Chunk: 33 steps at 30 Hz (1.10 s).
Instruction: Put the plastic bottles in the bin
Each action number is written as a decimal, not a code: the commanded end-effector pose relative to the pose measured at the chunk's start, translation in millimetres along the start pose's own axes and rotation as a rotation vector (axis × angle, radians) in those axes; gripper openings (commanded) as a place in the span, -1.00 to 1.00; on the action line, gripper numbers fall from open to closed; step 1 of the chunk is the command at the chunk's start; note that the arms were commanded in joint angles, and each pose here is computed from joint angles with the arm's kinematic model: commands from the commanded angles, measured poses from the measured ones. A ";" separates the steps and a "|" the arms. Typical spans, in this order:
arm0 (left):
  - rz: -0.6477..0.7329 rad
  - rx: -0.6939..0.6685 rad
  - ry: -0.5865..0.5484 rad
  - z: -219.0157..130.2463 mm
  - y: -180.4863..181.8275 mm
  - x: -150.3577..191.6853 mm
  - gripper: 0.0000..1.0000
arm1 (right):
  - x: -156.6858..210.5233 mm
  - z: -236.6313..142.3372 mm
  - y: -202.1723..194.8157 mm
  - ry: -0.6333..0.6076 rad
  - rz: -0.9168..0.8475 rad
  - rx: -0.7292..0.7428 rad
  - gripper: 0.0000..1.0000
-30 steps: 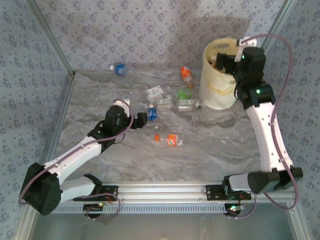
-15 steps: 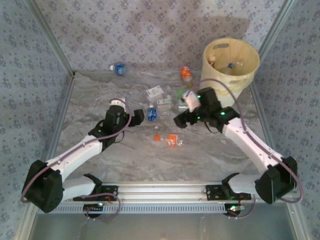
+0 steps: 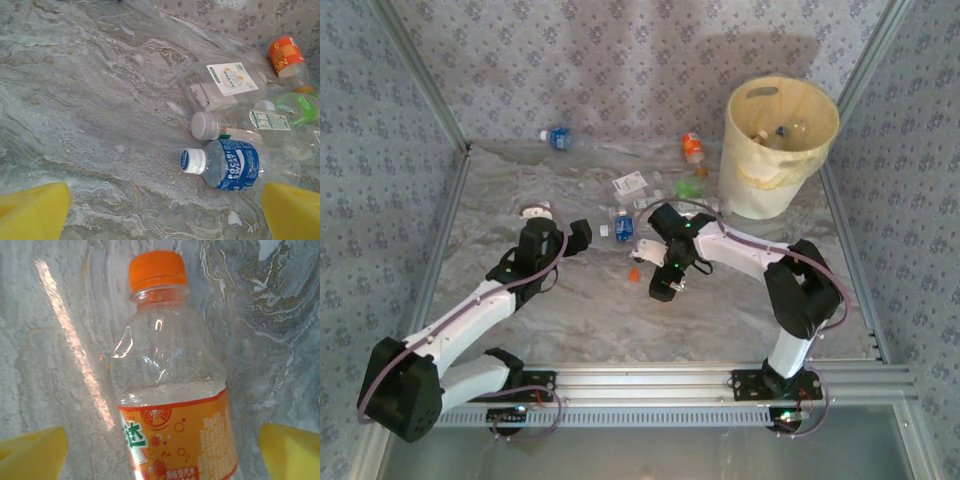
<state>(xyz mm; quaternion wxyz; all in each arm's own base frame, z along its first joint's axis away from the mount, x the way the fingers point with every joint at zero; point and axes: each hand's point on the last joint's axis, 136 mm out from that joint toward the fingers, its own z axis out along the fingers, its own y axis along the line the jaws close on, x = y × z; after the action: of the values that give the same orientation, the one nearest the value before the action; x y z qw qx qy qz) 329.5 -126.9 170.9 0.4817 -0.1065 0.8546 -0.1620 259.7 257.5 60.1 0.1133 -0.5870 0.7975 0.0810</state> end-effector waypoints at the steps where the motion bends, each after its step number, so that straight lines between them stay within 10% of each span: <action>1: -0.027 -0.004 -0.008 -1.1 3.5 -1.7 0.96 | -0.8 5.0 -6.5 0.050 -0.074 0.050 0.99; 33: -0.041 0.000 0.042 8.2 2.1 9.7 0.96 | 3.4 14.9 -11.8 -0.039 0.007 0.166 -0.10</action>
<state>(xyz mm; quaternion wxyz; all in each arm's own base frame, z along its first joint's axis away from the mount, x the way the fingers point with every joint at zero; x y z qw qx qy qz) 330.3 -129.9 158.3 0.4619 -0.1151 0.8631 -0.1688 266.2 255.4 30.4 0.1454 -0.5935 0.7913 0.0223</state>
